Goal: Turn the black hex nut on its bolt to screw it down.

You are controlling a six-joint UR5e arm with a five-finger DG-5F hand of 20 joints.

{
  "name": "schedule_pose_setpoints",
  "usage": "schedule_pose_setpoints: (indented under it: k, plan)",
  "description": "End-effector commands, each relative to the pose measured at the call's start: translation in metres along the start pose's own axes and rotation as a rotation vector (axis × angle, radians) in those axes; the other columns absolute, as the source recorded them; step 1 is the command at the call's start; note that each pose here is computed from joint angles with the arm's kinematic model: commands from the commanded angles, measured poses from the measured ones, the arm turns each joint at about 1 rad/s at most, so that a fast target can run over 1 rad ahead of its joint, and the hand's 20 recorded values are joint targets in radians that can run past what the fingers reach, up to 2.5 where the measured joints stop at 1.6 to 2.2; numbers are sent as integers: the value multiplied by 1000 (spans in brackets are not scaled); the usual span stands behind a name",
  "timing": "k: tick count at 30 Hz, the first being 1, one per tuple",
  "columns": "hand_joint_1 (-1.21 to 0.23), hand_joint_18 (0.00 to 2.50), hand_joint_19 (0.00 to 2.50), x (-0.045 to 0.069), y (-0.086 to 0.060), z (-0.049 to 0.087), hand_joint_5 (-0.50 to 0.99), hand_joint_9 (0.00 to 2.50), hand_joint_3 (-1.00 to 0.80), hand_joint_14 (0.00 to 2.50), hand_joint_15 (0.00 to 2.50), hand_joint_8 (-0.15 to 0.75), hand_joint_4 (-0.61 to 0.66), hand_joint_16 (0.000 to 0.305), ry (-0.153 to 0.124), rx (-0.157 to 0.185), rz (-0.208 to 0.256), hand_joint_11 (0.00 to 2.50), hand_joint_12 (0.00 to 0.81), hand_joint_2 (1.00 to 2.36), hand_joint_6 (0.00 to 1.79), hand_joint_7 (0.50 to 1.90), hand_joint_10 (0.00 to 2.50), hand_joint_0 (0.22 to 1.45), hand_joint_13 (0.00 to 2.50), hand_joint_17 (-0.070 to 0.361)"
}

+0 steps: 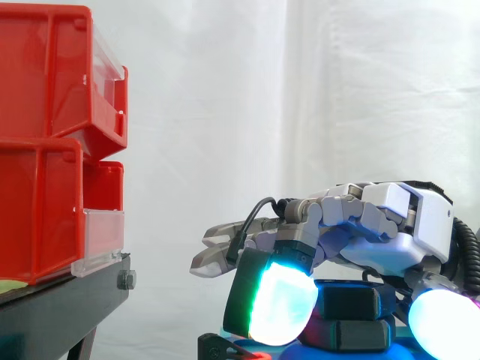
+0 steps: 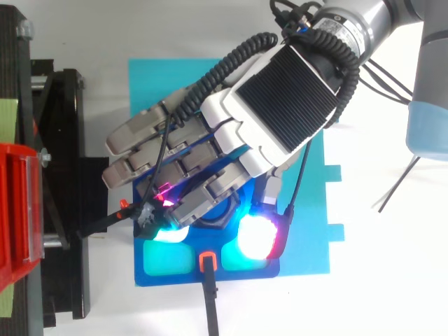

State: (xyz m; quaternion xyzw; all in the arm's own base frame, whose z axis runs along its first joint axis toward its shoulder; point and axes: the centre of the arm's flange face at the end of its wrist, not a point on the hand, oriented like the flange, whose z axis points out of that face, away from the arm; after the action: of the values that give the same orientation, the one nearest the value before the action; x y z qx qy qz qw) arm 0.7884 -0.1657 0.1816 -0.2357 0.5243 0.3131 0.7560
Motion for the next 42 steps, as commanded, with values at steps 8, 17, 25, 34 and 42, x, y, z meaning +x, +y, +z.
schedule_pose_setpoints:
  k: [8,17,25,34,42]
  plan:
    - [-450,264,241,-1,-1,-2,-55,818,-500,6,165,245,177,45,-2,-3,-7,282,326,1000,634,1164,10,483,489,101]
    - [-439,270,233,-4,-1,3,-70,797,-500,8,173,249,204,48,-4,-7,20,273,338,1000,500,1251,10,458,489,107]
    - [-415,240,231,-38,-13,28,-152,709,-500,6,166,269,218,56,-5,-10,44,266,372,1000,502,919,9,397,437,126]
    - [-400,222,226,-95,4,51,-174,661,-500,5,151,263,199,57,48,45,93,230,376,1000,502,828,8,390,411,129]
    - [-392,214,228,-149,39,35,-173,654,-500,5,151,261,195,56,131,191,98,226,372,1000,502,827,7,399,402,127]
